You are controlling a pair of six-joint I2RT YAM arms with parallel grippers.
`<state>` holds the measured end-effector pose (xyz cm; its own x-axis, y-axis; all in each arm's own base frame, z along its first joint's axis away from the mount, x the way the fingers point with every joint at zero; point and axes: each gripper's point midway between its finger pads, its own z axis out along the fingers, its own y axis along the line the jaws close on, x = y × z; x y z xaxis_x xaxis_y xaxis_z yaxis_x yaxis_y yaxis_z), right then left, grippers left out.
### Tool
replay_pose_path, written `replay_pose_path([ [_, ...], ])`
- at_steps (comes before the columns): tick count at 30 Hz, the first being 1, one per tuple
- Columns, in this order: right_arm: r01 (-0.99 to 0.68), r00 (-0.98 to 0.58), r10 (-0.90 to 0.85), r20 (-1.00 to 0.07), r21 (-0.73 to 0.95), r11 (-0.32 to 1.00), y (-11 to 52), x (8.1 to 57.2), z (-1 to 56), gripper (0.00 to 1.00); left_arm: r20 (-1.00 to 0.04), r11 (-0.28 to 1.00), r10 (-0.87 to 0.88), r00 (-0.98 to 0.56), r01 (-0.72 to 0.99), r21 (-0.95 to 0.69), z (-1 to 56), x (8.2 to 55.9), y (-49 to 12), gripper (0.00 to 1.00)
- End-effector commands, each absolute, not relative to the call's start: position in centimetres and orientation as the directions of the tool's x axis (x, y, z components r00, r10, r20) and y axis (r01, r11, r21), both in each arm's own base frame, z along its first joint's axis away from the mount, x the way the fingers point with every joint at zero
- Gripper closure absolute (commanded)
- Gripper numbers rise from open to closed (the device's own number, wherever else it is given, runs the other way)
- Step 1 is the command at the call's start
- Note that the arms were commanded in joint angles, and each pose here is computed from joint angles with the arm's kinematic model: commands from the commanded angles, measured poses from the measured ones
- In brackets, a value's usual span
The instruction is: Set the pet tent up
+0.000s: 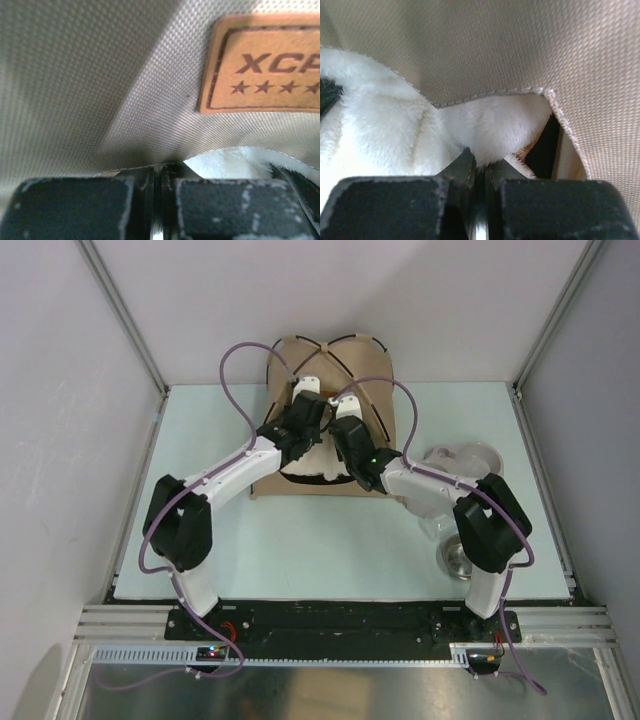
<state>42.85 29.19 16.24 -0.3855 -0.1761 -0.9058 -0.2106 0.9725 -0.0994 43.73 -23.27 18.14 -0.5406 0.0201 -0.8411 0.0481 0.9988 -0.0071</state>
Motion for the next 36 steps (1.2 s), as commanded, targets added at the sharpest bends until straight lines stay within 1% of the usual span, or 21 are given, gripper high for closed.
replay_pose_path([
  [1, -0.277, -0.314, -0.121, -0.942, -0.031, 0.96, 32.0, 43.0, 17.6, 1.0, -0.906, 0.996, -0.037, -0.421, 0.059, -0.069, 20.1, 45.5, -24.9, 1.0],
  [4, -0.278, -0.333, -0.128, -0.934, -0.033, 0.96, 31.6, 43.0, 16.5, 1.0, -0.897, 0.997, -0.033, -0.441, 0.047, -0.06, 18.3, 45.3, -24.7, 0.99],
  [6, -0.272, -0.345, -0.134, -0.929, -0.037, 0.961, 31.3, 43.1, 15.9, 1.0, -0.89, 0.998, -0.03, -0.456, 0.028, -0.048, 17.0, 45.3, -24.4, 0.94],
  [8, -0.254, -0.352, -0.143, -0.925, -0.053, 0.966, 30.8, 43.3, 15.4, 0.94, -0.883, 0.999, -0.022, -0.468, 0.013, -0.032, 16.0, 45.5, -24.0, 0.91],
  [10, -0.246, -0.359, -0.15, -0.921, -0.062, 0.967, 30.5, 43.3, 15.1, 0.86, -0.879, 1.0, -0.02, -0.476, 0.001, -0.023, 15.4, 45.6, -23.6, 0.86],
  [13, -0.247, -0.364, -0.156, -0.918, -0.066, 0.967, 30.5, 43.1, 14.9, 0.81, -0.883, 1.0, -0.028, -0.469, -0.005, -0.029, 16.0, 45.7, -23.2, 0.66],
  [14, -0.249, -0.363, -0.159, -0.918, -0.069, 0.966, 30.6, 43.0, 14.9, 0.76, -0.886, 0.999, -0.032, -0.463, -0.004, -0.034, 16.4, 45.7, -23.2, 0.6],
  [15, -0.248, -0.359, -0.16, -0.919, -0.072, 0.966, 30.6, 42.9, 15.1, 0.7, -0.888, 0.999, -0.035, -0.458, 0.0, -0.039, 16.8, 45.7, -23.1, 0.51],
  [17, -0.246, -0.345, -0.167, -0.924, -0.083, 0.966, 30.9, 42.5, 15.7, 0.53, -0.894, 0.998, -0.043, -0.447, 0.012, -0.055, 17.8, 45.5, -23.1, 0.37],
  [18, -0.242, -0.336, -0.168, -0.927, -0.087, 0.966, 30.9, 42.4, 16.1, 0.45, -0.898, 0.998, -0.049, -0.437, 0.022, -0.065, 18.6, 45.3, -23.2, 0.32],
  [20, -0.241, -0.316, -0.155, -0.936, -0.079, 0.967, 30.9, 42.1, 17.5, 0.36, -0.902, 0.995, -0.053, -0.428, 0.052, -0.083, 19.7, 44.7, -23.4, 0.22],
  [23, -0.242, -0.308, -0.13, -0.943, -0.055, 0.969, 30.7, 41.5, 19.2, 0.3, -0.904, 0.987, -0.05, -0.425, 0.12, -0.111, 21.1, 43.6, -23.9, 0.13],
  [27, -0.271, -0.308, -0.093, -0.947, -0.006, 0.963, 30.5, 40.1, 21.1, 0.28, -0.9, 0.971, -0.074, -0.429, 0.174, -0.163, 22.5, 41.8, -24.1, 0.11],
  [29, -0.305, -0.309, -0.077, -0.948, 0.022, 0.952, 30.6, 39.3, 21.7, 0.31, -0.894, 0.963, -0.096, -0.437, 0.185, -0.194, 22.7, 41.1, -24.1, 0.13],
  [30, -0.326, -0.311, -0.07, -0.948, 0.037, 0.945, 30.8, 38.9, 22.0, 0.34, -0.89, 0.958, -0.102, -0.445, 0.195, -0.208, 22.6, 40.8, -24.3, 0.16],
  [31, -0.345, -0.316, -0.064, -0.947, 0.051, 0.937, 31.0, 38.5, 22.1, 0.4, -0.886, 0.953, -0.112, -0.451, 0.202, -0.224, 22.7, 40.5, -24.5, 0.19],
  [32, -0.357, -0.321, -0.063, -0.945, 0.059, 0.932, 31.0, 38.2, 21.9, 0.44, -0.88, 0.948, -0.118, -0.46, 0.213, -0.238, 22.6, 40.3, -24.8, 0.24],
  [33, -0.365, -0.324, -0.057, -0.944, 0.069, 0.928, 31.0, 38.0, 22.0, 0.52, -0.875, 0.943, -0.125, -0.469, 0.219, -0.252, 22.5, 40.1, -24.9, 0.3],
  [35, -0.374, -0.333, -0.055, -0.941, 0.079, 0.924, 30.9, 37.6, 21.6, 0.64, -0.864, 0.933, -0.134, -0.485, 0.231, -0.275, 22.2, 39.7, -25.3, 0.39],
  [36, -0.374, -0.341, -0.056, -0.938, 0.08, 0.924, 30.8, 37.5, 21.3, 0.68, -0.859, 0.931, -0.136, -0.494, 0.232, -0.281, 21.9, 39.5, -25.4, 0.42],
])
